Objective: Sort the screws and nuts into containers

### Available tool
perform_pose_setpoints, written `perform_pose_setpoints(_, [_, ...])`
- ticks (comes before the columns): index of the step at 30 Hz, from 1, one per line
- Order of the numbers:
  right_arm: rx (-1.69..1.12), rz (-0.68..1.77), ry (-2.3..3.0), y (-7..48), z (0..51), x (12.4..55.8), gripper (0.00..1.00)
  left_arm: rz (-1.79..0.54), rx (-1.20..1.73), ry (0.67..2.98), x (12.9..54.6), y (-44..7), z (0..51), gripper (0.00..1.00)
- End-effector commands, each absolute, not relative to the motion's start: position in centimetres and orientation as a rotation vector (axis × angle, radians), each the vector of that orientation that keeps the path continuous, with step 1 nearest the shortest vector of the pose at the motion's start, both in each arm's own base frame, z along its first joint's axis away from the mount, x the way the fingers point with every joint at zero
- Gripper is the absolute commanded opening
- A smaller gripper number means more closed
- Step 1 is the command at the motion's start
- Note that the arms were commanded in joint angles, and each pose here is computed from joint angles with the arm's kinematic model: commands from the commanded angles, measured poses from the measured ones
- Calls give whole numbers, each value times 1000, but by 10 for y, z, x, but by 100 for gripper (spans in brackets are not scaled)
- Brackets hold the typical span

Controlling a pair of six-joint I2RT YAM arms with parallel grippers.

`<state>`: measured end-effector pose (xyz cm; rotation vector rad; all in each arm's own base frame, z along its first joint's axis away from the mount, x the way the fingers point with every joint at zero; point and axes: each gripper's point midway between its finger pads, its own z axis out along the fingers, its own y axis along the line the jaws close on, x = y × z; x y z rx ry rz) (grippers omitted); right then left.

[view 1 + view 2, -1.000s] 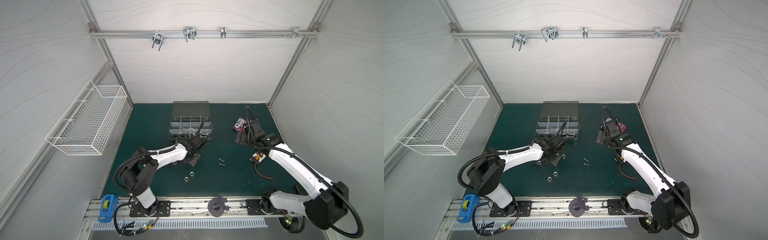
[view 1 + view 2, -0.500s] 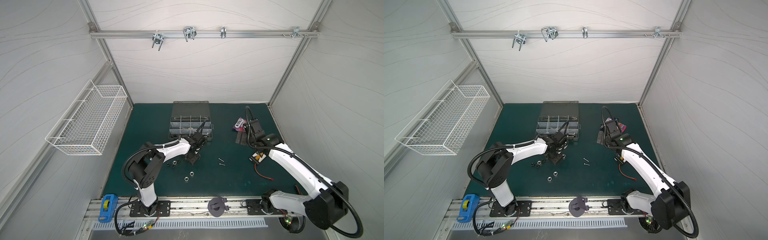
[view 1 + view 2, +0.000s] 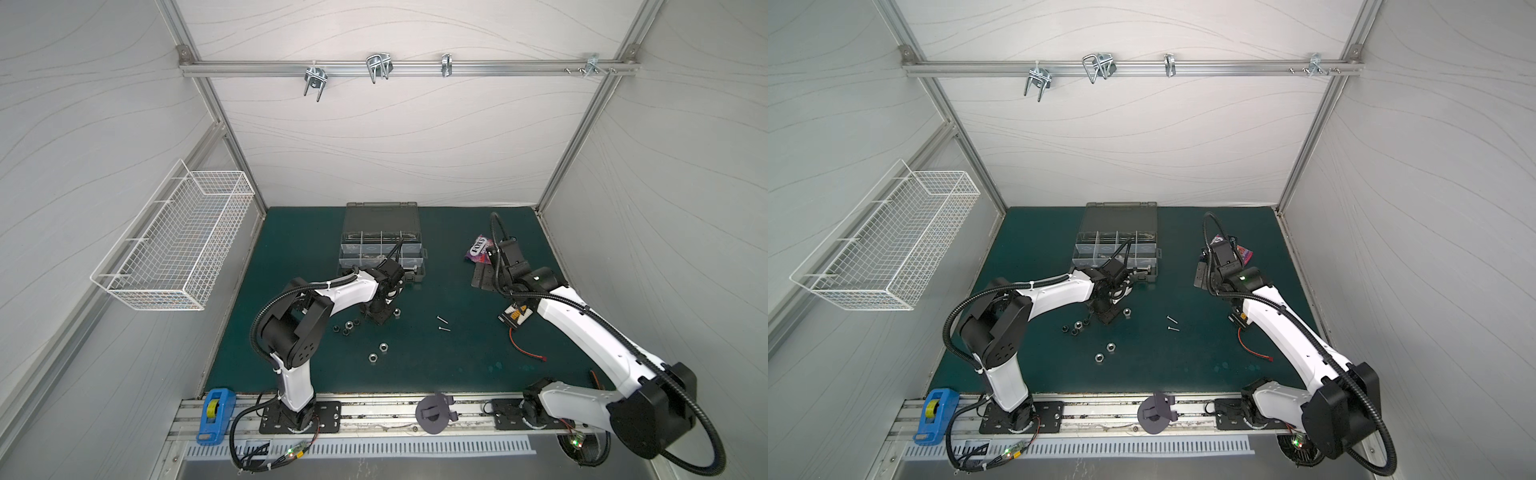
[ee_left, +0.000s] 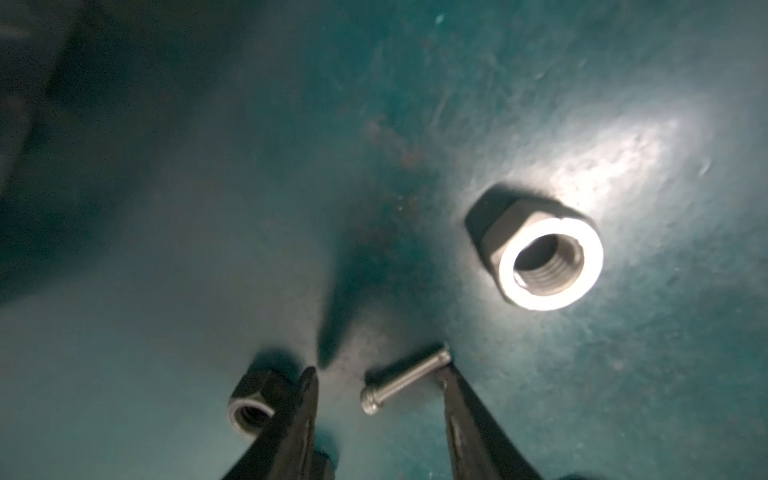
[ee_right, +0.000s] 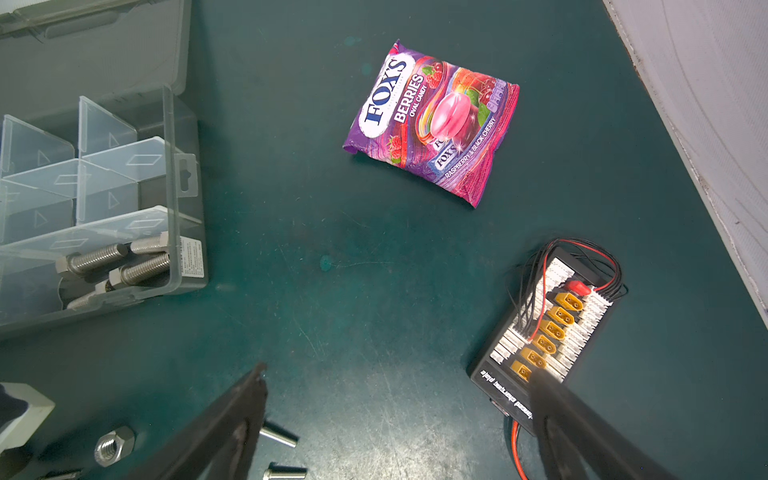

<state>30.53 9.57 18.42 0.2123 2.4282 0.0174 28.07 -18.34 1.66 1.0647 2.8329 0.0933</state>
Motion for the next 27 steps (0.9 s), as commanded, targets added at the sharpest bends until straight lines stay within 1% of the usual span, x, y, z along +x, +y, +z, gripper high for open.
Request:
perform_pose_setpoints(1, [216, -6, 2430, 92, 188, 306, 99, 106, 1081, 2823, 290, -186, 11, 44])
perform_pose_setpoints(4, [214, -8, 2433, 92, 188, 305, 99, 115, 1070, 2834, 291, -182, 11, 36])
perform_pose_setpoints(9, [220, -6, 2435, 91, 188, 305, 99, 109, 1063, 2855, 290, -181, 8, 21])
perform_pose_setpoints(12, [218, -5, 2437, 92, 187, 305, 99, 117, 1067, 2878, 288, -180, 5, 14])
perform_pose_setpoints(13, [218, -2, 2435, 92, 188, 306, 99, 120, 1066, 2884, 288, -179, 4, 10])
perform_pose_setpoints(17, [215, -7, 2441, 92, 187, 306, 99, 117, 1065, 2892, 288, -180, 2, 7])
perform_pose_setpoints(21, [215, -5, 2443, 93, 186, 306, 99, 118, 1060, 2898, 287, -179, 1, 0])
perform_pose_setpoints(27, [215, -6, 2441, 93, 186, 306, 99, 56, 1046, 2891, 287, -187, 10, 0])
